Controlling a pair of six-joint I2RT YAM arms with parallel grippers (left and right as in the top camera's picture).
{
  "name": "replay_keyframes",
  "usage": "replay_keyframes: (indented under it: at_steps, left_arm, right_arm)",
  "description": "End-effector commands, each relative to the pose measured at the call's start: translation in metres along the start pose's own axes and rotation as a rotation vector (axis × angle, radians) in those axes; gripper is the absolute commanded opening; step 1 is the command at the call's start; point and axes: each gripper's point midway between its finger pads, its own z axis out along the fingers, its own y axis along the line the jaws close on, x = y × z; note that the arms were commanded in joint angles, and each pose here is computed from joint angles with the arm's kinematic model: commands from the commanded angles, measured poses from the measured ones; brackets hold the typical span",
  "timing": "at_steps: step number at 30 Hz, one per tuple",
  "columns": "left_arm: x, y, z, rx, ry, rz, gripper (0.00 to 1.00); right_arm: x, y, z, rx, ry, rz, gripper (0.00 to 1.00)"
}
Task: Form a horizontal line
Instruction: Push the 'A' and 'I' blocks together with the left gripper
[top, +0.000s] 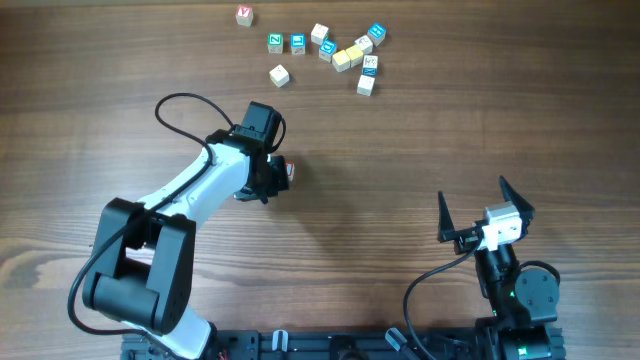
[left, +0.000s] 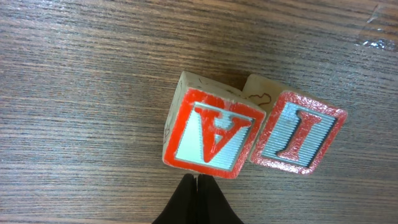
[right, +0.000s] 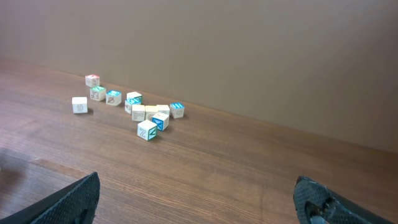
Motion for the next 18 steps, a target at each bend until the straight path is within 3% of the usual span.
replay_keyframes:
  at_steps: [1,18]
  left_arm:
    - [0.0027,0.0004,0.0009,-0.002,0.001,-0.006,0.04]
    - [-0.0017,0.0058,0.0056,-0.024,-0.034,-0.007,0.04]
  right_arm:
    - [-0.0005,-0.0039,-0.0004,0.020,-0.004,-0.003,1.00]
    - [-0.0005,-0.0039,-0.0004,0.020,-0.004,-0.003,1.00]
